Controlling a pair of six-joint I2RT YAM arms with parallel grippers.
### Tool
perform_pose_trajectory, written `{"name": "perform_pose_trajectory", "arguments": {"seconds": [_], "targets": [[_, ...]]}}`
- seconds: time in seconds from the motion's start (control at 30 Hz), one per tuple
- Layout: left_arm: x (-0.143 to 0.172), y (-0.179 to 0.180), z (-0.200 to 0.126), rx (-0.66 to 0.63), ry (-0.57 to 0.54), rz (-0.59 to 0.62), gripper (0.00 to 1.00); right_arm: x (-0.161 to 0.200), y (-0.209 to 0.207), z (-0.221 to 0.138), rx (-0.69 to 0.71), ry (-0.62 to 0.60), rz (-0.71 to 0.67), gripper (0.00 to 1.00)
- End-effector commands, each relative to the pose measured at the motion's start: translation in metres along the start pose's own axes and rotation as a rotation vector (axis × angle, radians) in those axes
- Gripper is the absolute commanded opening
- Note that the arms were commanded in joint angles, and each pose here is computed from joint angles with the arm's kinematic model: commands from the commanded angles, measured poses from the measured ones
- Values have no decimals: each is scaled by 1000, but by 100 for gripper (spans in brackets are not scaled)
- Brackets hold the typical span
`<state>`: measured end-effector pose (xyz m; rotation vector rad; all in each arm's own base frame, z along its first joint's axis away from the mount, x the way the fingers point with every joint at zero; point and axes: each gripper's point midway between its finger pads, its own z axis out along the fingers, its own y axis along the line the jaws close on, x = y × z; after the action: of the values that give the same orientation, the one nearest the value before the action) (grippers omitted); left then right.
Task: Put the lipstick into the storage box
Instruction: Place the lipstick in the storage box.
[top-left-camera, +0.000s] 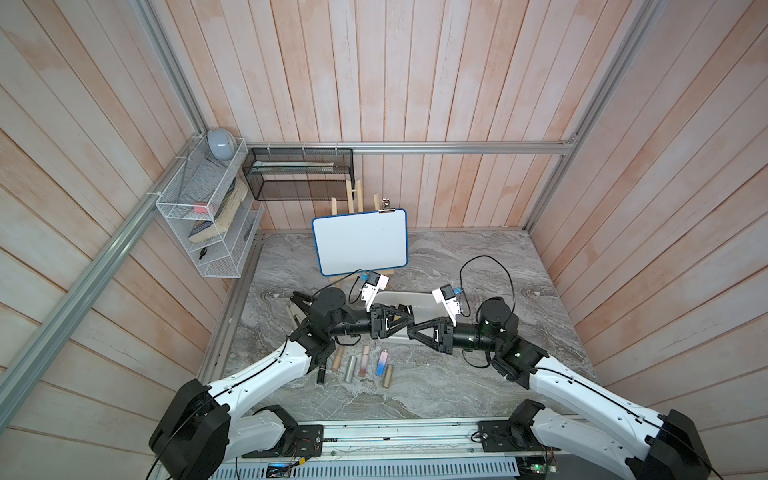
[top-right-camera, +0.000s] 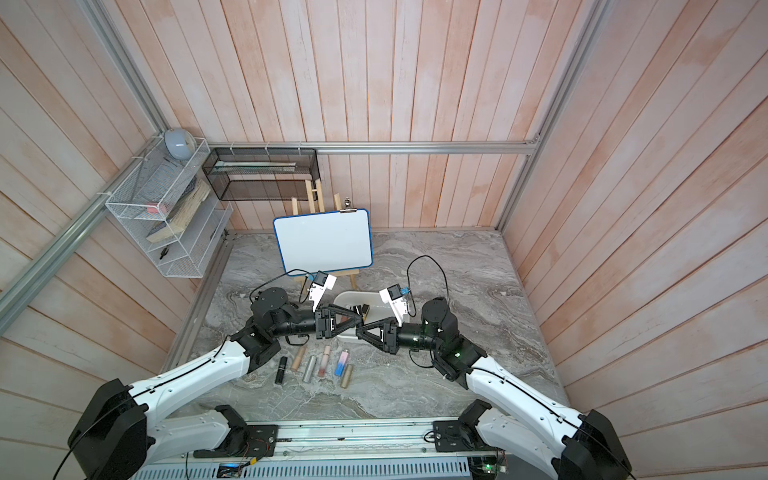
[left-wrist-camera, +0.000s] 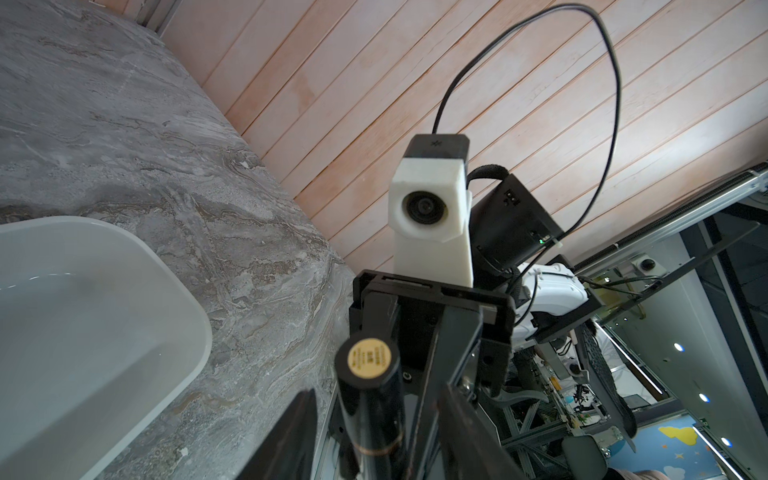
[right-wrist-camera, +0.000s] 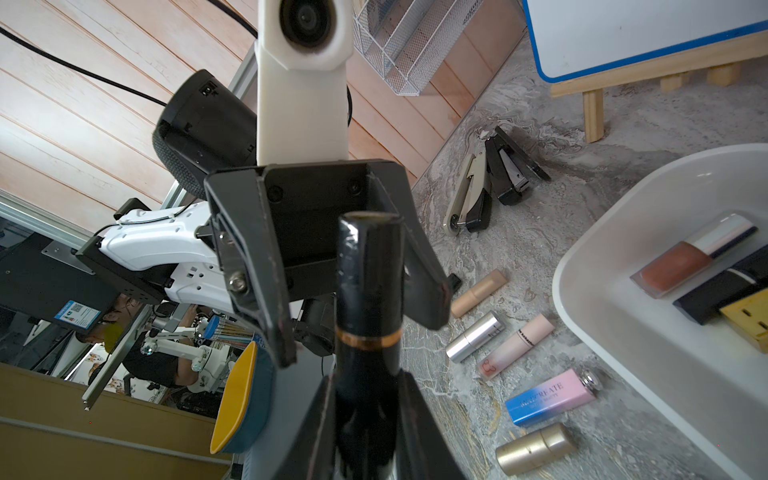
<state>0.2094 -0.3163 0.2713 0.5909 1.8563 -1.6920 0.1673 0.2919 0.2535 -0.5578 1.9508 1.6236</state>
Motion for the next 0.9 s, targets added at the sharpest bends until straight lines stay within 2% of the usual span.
{"name": "perform_pose_trajectory", "arguments": {"seconds": [0.0, 0.33, 0.53, 0.63, 0.73, 0.87], "targets": [[-2, -7, 3, 17, 18, 33, 50, -4, 4, -1, -19, -17, -19, 17], [-1, -5, 6, 9, 27, 28, 42, -3, 2, 0, -16, -15, -14, 17], [-1, -3, 7, 6, 31, 25, 27, -2, 1, 1, -15, -12, -12, 17], [0, -2, 7, 3, 34, 24, 24, -3, 1, 1, -13, -16, -14, 18], [1, -2, 7, -1, 35, 24, 23, -3, -1, 1, -6, -17, -9, 26], [2, 2, 6, -19, 41, 22, 23, -6, -3, 0, 12, -28, -7, 52]]}}
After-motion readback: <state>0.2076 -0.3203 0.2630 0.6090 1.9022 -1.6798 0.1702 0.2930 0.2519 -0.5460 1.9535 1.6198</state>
